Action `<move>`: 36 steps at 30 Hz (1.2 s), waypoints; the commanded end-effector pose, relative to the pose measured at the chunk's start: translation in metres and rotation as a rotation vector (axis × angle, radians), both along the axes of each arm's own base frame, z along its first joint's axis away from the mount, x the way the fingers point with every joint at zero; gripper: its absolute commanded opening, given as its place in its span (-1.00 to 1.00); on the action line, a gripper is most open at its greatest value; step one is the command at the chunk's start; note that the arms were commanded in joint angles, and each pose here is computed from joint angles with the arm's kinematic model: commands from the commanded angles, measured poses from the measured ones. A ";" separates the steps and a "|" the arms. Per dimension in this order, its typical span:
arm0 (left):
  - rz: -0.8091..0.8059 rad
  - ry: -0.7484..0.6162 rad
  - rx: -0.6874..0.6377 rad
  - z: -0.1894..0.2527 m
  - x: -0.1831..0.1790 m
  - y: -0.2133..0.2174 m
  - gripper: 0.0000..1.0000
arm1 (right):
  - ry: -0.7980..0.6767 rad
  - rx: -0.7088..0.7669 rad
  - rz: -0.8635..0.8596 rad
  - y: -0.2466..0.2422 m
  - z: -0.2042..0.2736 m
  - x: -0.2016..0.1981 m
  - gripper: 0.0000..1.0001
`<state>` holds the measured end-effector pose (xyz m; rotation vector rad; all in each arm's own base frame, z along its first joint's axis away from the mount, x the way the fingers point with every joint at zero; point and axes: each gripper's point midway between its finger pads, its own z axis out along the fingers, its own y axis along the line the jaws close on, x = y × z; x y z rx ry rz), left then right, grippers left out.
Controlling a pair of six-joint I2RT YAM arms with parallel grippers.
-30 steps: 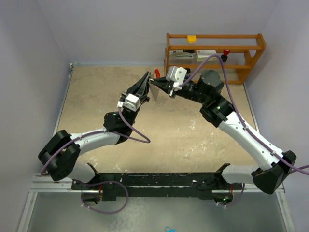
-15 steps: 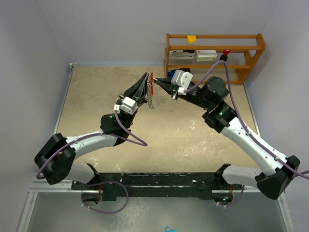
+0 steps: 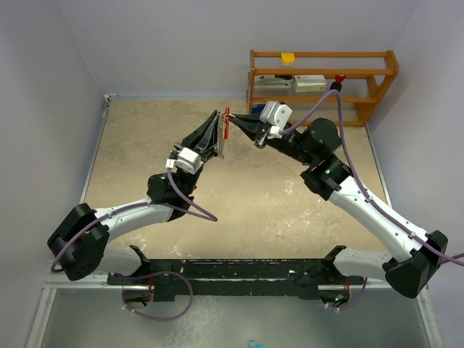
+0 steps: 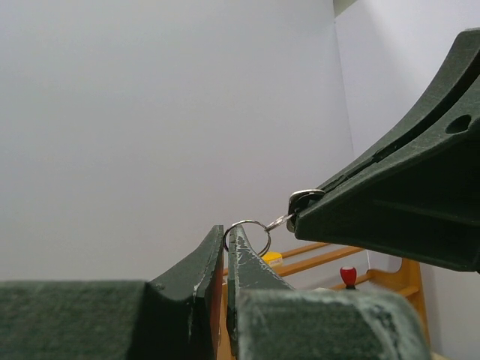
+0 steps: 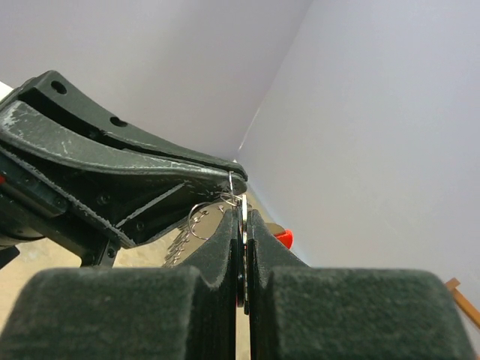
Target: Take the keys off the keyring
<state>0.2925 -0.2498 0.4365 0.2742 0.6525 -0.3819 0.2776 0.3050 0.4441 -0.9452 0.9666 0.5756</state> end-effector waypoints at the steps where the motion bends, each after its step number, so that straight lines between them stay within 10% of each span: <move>1: 0.029 -0.153 -0.198 0.047 -0.033 0.050 -1.00 | -0.060 0.150 -0.023 -0.008 0.049 -0.002 -1.00; 36: -0.019 -0.221 -0.241 0.070 -0.059 0.064 -1.00 | 0.031 0.099 0.083 0.017 0.022 -0.001 -1.00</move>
